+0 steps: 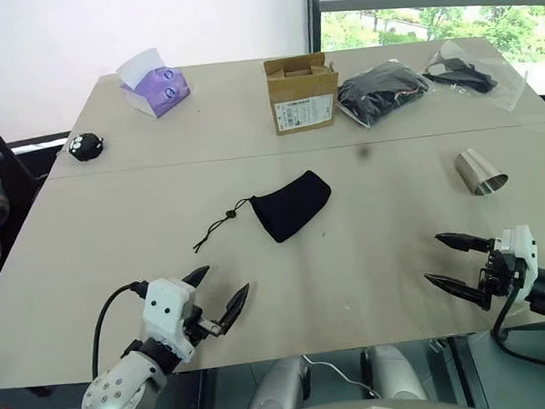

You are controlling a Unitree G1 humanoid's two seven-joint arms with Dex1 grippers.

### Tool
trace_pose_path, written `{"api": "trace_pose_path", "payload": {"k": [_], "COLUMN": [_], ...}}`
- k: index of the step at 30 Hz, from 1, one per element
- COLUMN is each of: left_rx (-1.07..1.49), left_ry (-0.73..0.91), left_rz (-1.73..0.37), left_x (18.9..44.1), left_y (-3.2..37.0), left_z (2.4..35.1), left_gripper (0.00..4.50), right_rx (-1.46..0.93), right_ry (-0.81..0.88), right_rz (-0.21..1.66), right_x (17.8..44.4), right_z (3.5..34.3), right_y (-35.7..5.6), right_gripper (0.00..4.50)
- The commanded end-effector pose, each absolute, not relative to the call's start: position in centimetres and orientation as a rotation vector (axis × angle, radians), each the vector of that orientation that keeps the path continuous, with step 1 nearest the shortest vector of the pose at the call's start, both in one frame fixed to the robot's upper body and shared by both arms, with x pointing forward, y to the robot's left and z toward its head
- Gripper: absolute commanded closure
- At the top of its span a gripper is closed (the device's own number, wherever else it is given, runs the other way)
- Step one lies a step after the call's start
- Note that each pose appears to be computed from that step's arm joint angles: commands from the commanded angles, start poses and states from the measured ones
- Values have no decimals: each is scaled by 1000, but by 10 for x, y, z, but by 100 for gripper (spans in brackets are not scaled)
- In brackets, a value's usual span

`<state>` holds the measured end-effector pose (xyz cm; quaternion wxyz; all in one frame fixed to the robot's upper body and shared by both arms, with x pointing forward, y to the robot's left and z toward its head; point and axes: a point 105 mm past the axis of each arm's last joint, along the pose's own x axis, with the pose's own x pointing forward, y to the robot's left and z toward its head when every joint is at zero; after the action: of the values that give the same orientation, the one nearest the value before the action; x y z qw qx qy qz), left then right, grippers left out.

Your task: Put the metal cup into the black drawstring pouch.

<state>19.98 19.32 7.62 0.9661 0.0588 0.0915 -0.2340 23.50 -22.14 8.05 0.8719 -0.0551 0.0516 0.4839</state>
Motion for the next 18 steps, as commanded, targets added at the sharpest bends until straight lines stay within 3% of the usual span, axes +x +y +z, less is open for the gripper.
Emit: {"api": "trace_pose_path", "payload": {"k": [1, 18], "left_rx": [140, 169], "left_ry": [159, 132], "left_rz": [-497, -574], "left_x": [202, 211], "left_y": [194, 188], "left_z": [83, 86], "left_gripper": [4, 4], "right_rx": [-156, -151], "right_ry": [54, -10], "right_rz": [993, 1005], "right_x": [234, 231], "right_z": [95, 96], "right_y": [-222, -208], "right_gripper": [0, 0]}}
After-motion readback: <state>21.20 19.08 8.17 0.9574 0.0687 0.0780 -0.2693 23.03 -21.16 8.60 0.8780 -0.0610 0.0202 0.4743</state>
